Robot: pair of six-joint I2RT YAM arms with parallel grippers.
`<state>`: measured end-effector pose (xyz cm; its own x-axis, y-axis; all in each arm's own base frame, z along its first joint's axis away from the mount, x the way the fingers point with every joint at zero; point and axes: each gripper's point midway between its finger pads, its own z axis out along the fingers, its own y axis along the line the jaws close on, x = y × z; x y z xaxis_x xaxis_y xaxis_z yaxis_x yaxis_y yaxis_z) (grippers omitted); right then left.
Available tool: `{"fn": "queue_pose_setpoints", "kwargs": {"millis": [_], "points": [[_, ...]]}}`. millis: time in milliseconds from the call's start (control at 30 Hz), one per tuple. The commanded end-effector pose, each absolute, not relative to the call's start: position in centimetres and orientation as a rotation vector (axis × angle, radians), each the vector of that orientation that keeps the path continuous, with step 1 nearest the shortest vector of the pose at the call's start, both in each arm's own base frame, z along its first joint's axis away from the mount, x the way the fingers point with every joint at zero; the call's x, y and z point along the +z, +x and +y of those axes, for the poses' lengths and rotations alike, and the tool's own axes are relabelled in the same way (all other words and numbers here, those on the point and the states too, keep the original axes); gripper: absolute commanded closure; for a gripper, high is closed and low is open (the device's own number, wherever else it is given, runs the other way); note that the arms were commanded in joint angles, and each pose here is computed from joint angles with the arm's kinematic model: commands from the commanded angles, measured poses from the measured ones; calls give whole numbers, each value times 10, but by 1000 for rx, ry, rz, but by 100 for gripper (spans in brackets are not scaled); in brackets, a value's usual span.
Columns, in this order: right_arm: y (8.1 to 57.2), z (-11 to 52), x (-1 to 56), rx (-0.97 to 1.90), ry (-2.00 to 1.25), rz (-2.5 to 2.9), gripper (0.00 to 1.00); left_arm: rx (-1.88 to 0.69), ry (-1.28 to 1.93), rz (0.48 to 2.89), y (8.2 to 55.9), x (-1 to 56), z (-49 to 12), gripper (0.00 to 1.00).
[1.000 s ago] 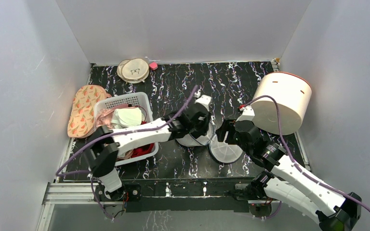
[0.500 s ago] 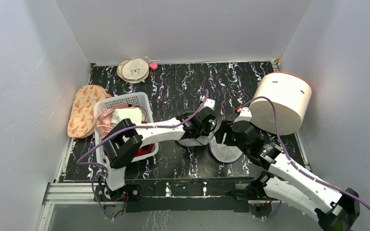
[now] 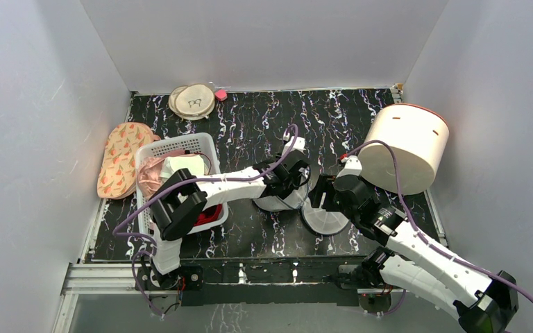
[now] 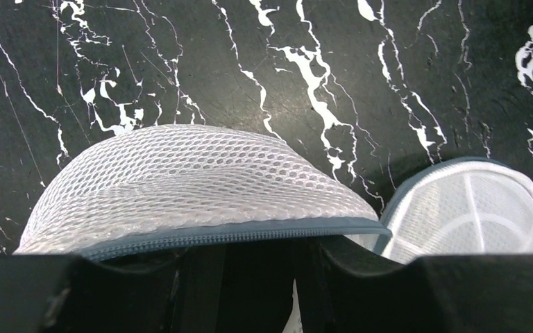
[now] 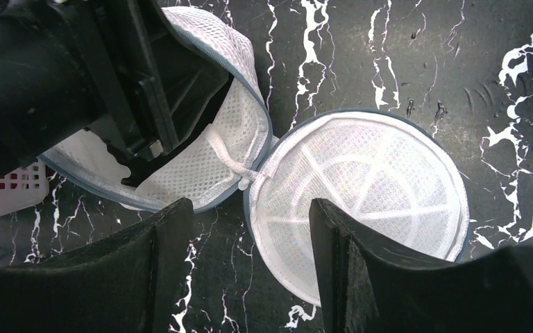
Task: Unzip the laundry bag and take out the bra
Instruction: Pick up the bra from the laundry bag.
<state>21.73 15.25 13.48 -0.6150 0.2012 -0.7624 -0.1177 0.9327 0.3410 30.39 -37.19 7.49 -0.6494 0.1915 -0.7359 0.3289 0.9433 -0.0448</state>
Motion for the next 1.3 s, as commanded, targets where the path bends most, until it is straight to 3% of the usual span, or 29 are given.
{"fn": "queue_pose_setpoints", "kwargs": {"millis": [0,200,367,433,533,600,1267], "points": [[224,159,147,508,90,2133,39,-199,311,2273,320,76,-371,62],[223,160,143,515,85,2137,39,-204,335,2311,317,57,-376,52],[222,164,139,526,71,2156,39,-159,359,2329,315,45,-371,59],[221,164,134,524,69,2167,39,-152,381,2329,315,43,-370,67],[219,166,132,536,62,2176,39,-149,399,2332,313,48,-368,89],[218,169,130,551,57,2186,39,-155,400,2322,312,56,-367,99],[223,189,90,566,10,2281,39,-568,456,2175,276,165,-378,100]]}}
